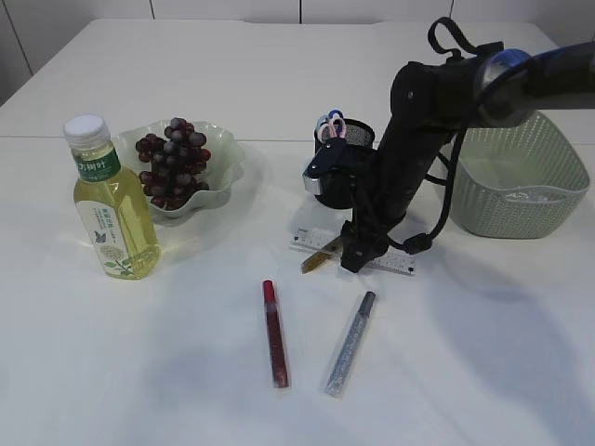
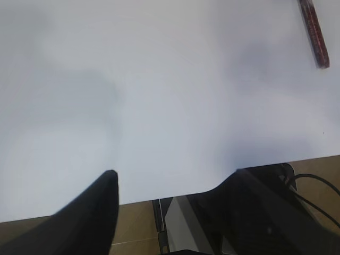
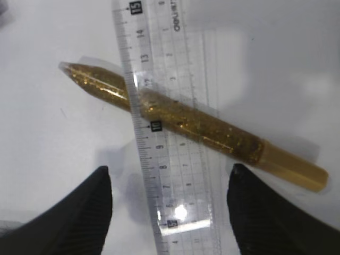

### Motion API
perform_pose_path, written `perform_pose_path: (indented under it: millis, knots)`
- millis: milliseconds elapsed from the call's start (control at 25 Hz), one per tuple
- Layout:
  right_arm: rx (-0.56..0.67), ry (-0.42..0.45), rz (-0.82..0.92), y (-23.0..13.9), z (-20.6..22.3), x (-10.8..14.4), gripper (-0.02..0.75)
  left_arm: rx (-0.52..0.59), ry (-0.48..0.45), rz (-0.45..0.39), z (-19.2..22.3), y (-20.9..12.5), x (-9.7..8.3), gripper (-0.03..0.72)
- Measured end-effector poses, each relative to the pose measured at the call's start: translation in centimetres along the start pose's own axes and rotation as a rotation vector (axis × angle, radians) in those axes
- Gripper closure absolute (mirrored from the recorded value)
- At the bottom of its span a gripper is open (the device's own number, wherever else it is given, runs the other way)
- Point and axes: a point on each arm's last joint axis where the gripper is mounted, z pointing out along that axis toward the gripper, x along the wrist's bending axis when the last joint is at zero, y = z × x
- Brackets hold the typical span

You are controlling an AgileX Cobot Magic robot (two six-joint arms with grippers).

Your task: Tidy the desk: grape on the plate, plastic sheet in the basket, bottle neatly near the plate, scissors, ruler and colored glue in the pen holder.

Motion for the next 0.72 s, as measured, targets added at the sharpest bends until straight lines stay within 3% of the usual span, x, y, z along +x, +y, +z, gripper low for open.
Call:
perform_pose_path:
  millis: [720]
  knots:
    - [0.009,0.009,0.007,-0.15,0.82,-0.09,0.208,0.0,0.0,0.0,0.0,0.0,0.0,0.209]
